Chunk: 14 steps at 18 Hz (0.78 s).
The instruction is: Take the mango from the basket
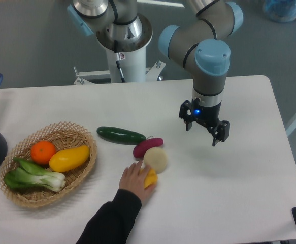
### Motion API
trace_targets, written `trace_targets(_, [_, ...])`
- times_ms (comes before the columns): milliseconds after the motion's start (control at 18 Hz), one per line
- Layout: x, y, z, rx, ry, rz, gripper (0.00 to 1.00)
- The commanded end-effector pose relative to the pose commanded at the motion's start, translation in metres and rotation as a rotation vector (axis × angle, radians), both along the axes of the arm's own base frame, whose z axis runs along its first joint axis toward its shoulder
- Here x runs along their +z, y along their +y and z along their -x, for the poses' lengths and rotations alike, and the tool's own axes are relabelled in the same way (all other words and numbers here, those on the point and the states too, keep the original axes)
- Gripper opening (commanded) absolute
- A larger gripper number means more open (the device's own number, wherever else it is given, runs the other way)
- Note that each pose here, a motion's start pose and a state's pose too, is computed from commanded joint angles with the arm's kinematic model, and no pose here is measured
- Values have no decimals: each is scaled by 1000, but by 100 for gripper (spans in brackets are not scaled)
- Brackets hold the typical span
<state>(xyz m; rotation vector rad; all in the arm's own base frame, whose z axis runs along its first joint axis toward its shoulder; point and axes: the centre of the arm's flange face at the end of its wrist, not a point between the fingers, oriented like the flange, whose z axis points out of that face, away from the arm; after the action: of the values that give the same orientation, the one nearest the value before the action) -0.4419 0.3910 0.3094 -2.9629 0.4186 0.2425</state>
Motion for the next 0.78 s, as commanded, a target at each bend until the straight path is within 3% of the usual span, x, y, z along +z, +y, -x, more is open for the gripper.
trace_targets(500, [1,9,-9,-1,-4,-14,100])
trace_targets(611, [-5,15,-18,51,-52,-62,100])
trace_targets(778, [-5,18,-26,42,-85,-112,100])
